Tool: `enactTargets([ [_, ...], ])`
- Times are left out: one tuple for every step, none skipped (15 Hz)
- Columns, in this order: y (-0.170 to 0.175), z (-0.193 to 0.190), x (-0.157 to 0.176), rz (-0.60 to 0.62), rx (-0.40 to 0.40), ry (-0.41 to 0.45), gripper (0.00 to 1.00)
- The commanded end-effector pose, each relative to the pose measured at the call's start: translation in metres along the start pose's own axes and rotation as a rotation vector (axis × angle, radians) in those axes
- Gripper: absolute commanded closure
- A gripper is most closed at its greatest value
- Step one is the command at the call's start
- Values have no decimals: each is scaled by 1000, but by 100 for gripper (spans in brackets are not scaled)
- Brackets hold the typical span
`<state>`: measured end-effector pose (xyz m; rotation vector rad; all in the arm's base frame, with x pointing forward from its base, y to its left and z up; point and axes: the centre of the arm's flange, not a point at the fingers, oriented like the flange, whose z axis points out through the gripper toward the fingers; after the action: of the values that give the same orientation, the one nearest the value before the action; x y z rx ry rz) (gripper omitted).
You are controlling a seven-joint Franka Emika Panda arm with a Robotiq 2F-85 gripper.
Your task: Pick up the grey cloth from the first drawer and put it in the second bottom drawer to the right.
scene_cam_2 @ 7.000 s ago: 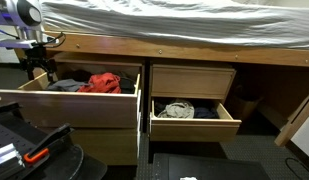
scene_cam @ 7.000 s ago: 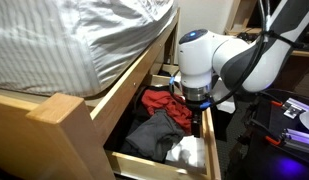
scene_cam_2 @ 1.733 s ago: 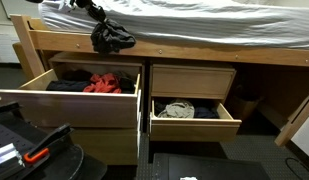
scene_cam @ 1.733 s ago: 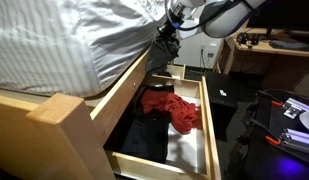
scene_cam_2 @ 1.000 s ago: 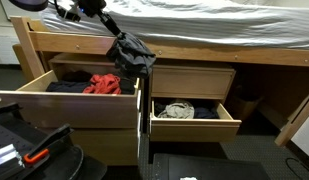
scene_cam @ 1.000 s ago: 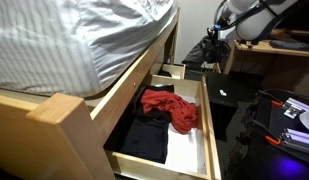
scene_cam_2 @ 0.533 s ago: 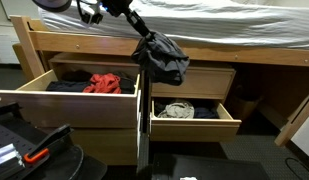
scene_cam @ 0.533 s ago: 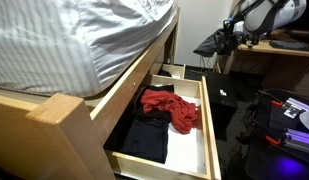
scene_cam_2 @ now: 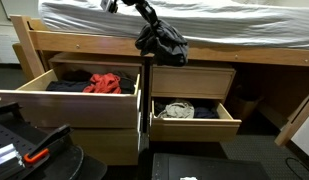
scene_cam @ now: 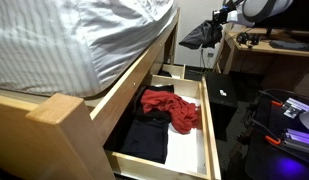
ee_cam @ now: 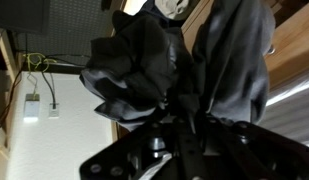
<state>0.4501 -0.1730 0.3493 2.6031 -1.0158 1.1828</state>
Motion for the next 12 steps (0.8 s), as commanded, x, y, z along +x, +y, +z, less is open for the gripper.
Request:
enactTargets([
  [-28, 26, 7, -28, 95, -169, 98],
  [-41, 18, -2, -46, 100, -222, 98],
  [-53, 9, -13, -75, 109, -259, 98],
  [-67, -2, -28, -120, 135, -296, 98],
  [-84, -19, -55, -178, 146, -311, 98],
  [-104, -28, -84, -234, 171, -327, 98],
  [-122, -28, -103, -288, 186, -350, 98],
  [-139, -12, -116, -327, 161, -389, 98],
  [-147, 2, -120, -322, 152, -420, 98],
  [-140, 22, -112, -279, 120, -441, 98],
  [-135, 31, -111, -259, 93, -435, 98],
  [-128, 37, -104, -250, 79, -430, 98],
])
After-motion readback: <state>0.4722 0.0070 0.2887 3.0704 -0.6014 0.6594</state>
